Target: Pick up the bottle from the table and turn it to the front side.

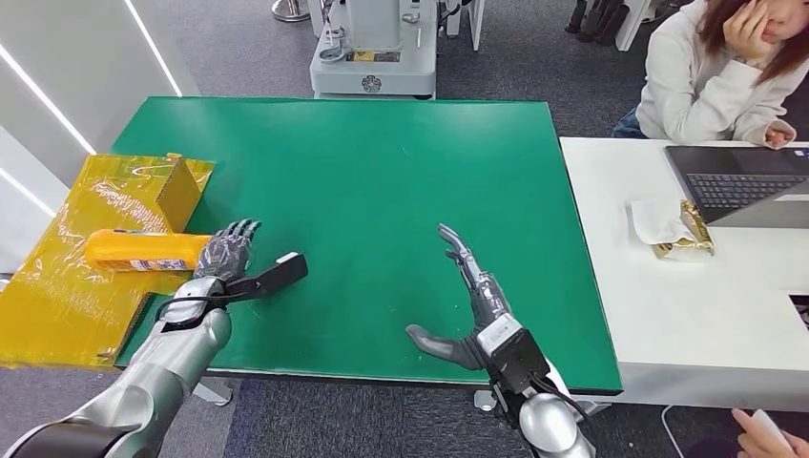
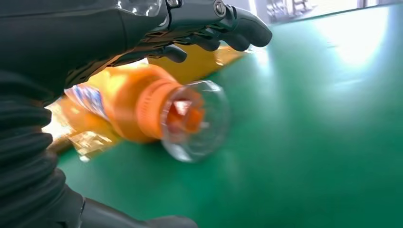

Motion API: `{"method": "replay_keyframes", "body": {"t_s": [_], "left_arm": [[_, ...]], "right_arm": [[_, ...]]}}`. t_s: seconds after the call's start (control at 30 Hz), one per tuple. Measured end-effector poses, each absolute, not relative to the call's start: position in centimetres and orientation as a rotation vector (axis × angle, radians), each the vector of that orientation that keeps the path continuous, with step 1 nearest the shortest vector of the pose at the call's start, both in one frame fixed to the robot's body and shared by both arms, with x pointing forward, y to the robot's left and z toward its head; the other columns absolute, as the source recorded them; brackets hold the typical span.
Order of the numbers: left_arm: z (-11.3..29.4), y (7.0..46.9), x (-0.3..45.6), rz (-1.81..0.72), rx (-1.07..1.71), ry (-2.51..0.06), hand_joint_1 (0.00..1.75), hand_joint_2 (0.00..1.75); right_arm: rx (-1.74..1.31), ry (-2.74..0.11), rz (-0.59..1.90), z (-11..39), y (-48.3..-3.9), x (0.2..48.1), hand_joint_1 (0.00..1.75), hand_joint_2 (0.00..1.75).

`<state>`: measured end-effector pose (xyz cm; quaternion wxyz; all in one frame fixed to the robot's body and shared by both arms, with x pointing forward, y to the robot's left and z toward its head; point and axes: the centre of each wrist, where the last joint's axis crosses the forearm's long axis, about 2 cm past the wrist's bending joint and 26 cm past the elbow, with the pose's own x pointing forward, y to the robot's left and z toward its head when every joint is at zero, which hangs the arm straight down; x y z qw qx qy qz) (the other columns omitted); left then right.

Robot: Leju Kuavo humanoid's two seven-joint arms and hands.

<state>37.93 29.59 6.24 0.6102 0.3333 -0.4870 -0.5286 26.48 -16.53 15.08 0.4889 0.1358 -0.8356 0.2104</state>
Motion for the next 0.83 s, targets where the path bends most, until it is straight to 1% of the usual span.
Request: {"method": "replay_keyframes", "body": {"t_s": [0.3,0.57,0.73,0.83], "left_arm": [[8.1,24.9,39.3,-1.038,0.553,-1.377,0.0,1.75],[9.6,22.4,40.1,-0.924,0.425,-1.532,0.0,1.75],[10.4,20.9,40.3,-0.786,0.242,-1.686,0.0,1.75],[10.7,20.2,40.4,-0.755,0.198,-1.721,0.0,1.75]], "right_arm": [[0.304,-2.01,0.479,14.4,-17.1,25.7,0.0,1.75],[0.286,-2.001,0.455,13.8,-17.3,25.1,0.0,1.75],[0.265,-2.001,0.415,13.5,-17.6,24.5,0.0,1.75],[0.26,-2.002,0.405,13.4,-17.7,24.3,0.0,1.75]]}}
